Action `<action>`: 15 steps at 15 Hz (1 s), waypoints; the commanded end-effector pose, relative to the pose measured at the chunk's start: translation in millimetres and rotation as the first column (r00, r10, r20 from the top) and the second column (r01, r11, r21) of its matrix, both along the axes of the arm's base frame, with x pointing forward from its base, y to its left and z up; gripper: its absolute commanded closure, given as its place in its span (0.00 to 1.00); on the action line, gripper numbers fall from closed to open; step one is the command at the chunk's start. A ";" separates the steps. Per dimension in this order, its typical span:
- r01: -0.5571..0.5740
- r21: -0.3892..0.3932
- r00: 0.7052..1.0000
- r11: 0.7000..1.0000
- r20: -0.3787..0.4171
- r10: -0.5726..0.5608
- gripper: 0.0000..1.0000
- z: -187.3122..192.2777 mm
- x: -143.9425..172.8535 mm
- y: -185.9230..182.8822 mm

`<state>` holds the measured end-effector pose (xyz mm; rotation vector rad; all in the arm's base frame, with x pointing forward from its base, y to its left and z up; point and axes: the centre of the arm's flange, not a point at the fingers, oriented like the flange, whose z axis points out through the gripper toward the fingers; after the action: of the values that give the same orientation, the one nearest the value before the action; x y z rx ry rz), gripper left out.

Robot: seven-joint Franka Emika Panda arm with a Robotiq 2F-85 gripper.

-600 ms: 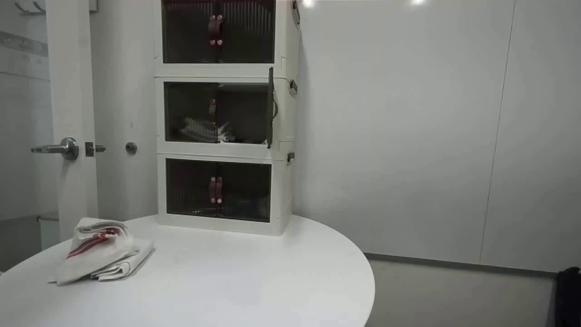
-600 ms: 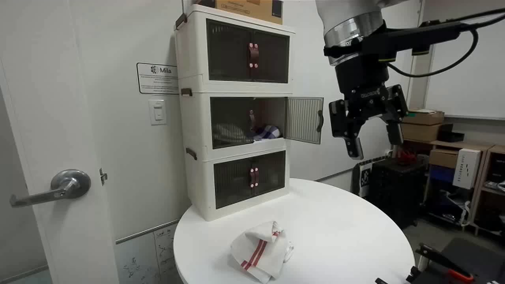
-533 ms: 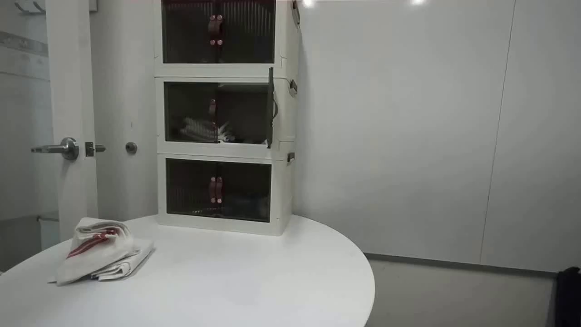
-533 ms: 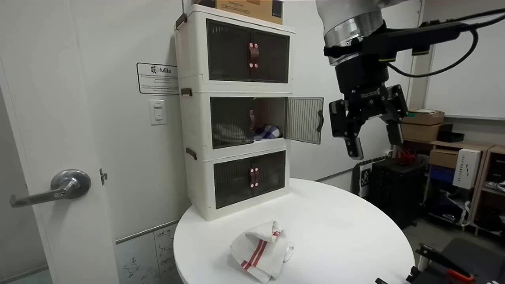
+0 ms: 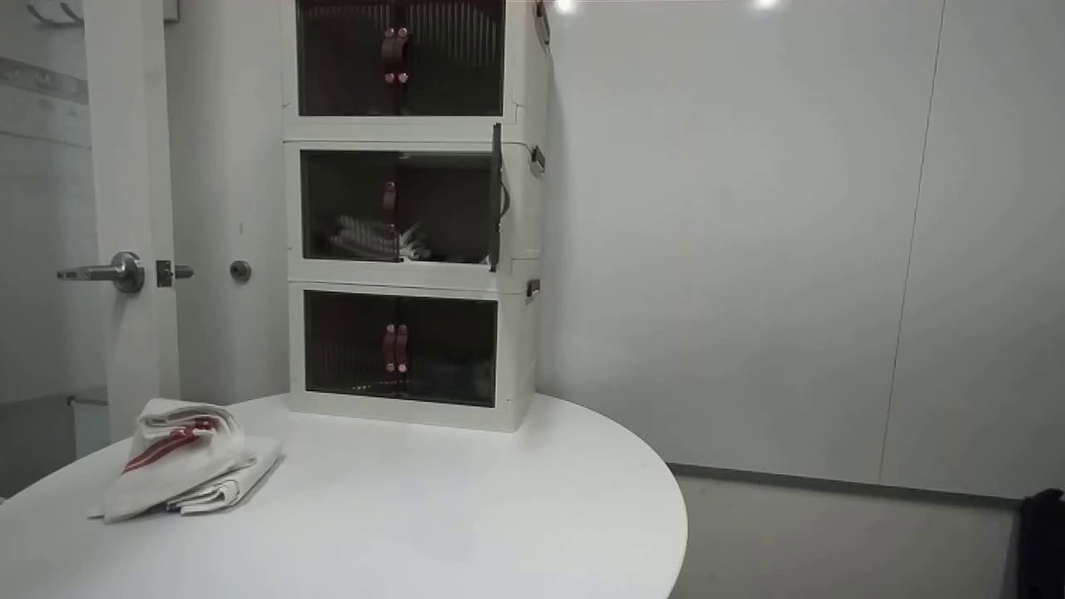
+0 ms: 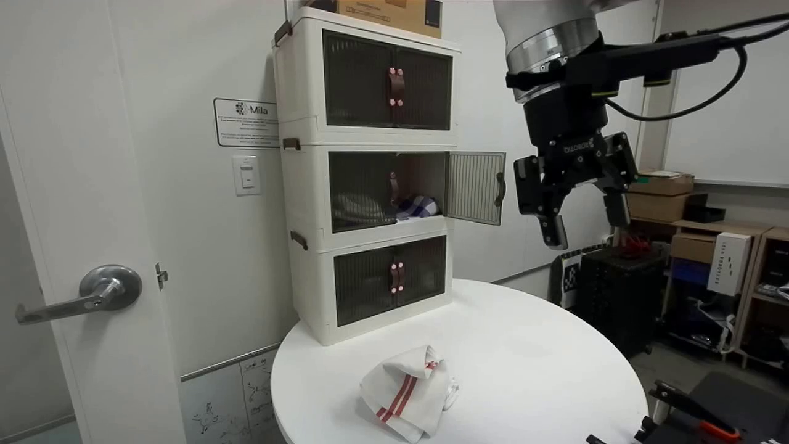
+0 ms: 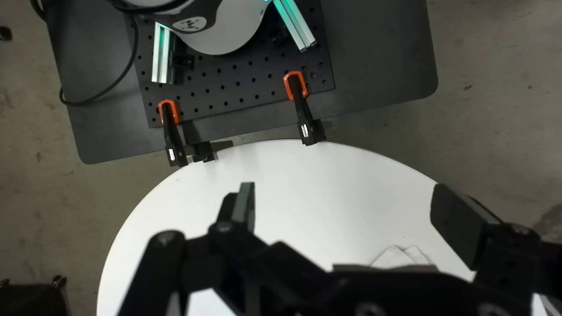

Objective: Open the middle left cabinet door

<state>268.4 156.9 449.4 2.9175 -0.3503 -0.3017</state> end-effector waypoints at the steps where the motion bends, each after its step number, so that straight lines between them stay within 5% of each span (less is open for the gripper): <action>1: 0.010 0.004 1.000 1.000 -0.001 -0.010 0.00 0.5 -3.3 -6.9; 15: 0.007 0.002 1.000 1.000 -0.005 -0.007 0.00 -1.8 0.3 -4.0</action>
<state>268.7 152.9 447.6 2.9171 -0.3605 -0.3102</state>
